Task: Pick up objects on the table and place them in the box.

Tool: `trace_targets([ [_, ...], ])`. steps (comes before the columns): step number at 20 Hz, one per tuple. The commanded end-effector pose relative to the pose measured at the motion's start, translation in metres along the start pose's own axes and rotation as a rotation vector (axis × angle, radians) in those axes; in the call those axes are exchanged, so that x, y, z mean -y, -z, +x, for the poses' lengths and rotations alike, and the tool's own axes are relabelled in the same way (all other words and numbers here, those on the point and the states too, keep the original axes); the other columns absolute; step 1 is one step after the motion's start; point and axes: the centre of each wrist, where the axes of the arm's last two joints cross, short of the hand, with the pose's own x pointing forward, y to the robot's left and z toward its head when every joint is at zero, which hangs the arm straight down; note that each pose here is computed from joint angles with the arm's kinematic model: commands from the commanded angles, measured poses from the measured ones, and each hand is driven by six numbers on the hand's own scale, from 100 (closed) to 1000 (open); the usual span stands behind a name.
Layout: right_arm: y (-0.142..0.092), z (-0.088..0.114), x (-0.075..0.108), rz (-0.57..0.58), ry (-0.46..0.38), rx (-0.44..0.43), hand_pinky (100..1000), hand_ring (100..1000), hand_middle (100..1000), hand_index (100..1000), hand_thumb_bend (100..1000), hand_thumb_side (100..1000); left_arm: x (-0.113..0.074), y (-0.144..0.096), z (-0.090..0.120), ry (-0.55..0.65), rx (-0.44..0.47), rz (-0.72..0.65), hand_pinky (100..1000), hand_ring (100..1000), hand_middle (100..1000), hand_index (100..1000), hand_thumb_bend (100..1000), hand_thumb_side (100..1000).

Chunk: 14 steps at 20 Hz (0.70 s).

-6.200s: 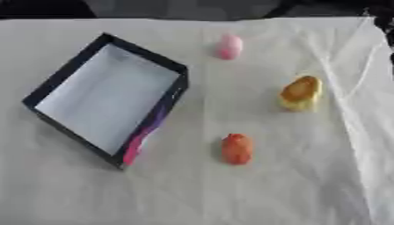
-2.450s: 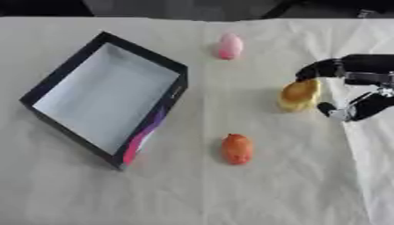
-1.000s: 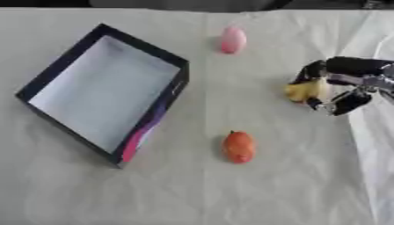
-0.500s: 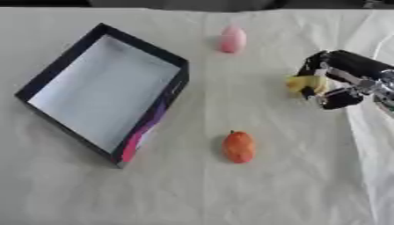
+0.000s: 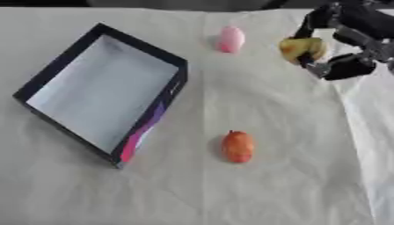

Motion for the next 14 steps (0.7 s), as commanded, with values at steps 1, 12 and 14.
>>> trace_targets([
  [1, 0.019, 0.02, 0.038, -0.053, -0.035, 0.094, 845, 637, 501, 593, 196, 100, -0.01, 0.005, 0.007, 0.041, 0.031, -0.002, 853, 734, 782, 894, 140, 721],
  [12, 0.145, 0.072, 0.067, -0.138, 0.02, 0.379, 833, 626, 494, 582, 265, 100, -0.017, 0.003, 0.003, 0.06, 0.011, 0.02, 853, 732, 780, 891, 141, 716],
  [14, 0.164, 0.081, 0.066, -0.131, 0.008, 0.41, 832, 627, 494, 583, 293, 100, -0.016, 0.004, 0.001, 0.06, 0.004, 0.016, 853, 731, 779, 890, 140, 721],
])
